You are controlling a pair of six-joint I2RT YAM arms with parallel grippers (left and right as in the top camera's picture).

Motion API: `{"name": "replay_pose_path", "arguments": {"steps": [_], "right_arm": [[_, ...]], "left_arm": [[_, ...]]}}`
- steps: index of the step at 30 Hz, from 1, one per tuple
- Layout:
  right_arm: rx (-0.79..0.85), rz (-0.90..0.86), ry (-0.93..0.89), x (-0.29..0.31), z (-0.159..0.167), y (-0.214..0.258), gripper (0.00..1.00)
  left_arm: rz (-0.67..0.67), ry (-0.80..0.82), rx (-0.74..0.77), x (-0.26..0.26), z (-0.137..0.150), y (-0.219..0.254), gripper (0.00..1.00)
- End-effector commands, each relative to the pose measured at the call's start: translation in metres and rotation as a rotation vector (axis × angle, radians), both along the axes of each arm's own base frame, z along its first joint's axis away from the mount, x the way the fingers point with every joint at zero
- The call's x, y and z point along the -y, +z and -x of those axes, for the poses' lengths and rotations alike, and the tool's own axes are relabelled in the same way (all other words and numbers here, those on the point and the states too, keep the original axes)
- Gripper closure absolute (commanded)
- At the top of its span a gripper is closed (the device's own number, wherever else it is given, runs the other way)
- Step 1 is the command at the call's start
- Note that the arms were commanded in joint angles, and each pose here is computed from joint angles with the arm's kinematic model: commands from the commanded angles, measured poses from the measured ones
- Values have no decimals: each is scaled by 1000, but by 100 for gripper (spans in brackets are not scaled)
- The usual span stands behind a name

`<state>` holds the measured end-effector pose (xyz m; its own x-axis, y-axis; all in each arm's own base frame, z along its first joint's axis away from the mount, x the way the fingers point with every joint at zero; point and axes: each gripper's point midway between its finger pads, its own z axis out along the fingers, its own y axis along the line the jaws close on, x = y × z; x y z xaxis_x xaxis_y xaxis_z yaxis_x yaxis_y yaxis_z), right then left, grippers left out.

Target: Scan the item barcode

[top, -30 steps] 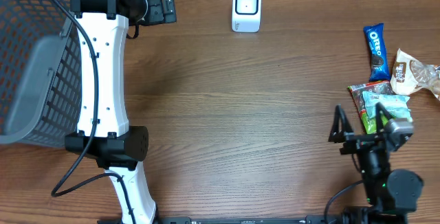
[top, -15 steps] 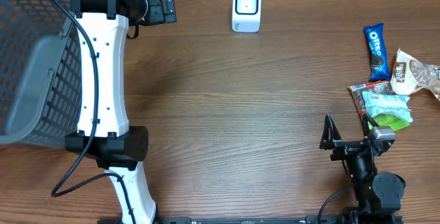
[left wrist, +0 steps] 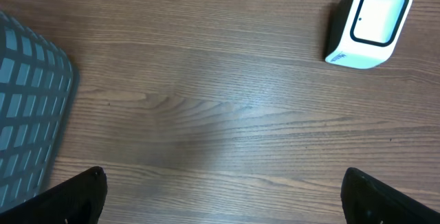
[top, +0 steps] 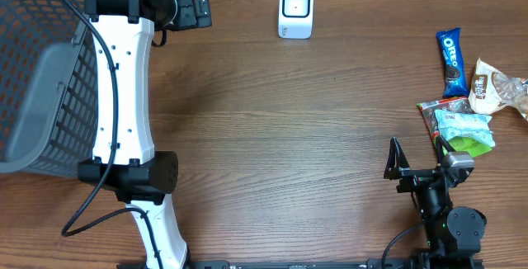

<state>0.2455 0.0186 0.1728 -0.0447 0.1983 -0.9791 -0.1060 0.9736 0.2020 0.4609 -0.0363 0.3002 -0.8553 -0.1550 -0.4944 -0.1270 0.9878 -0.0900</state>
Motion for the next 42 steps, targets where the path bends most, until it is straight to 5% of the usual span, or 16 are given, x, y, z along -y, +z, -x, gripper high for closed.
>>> {"name": "replay_pose_path", "arguments": {"steps": [1,25,42], "right_arm": [[7,4,-2,0,0,-1,0],[7,4,-2,0,0,-1,0],[7,4,-2,0,0,-1,0]], "left_arm": [[-1,-4,9,1,0,3,0],[0,-27,32,11,8,15,0],[-7,-9,433,1,90,160,0]]}}
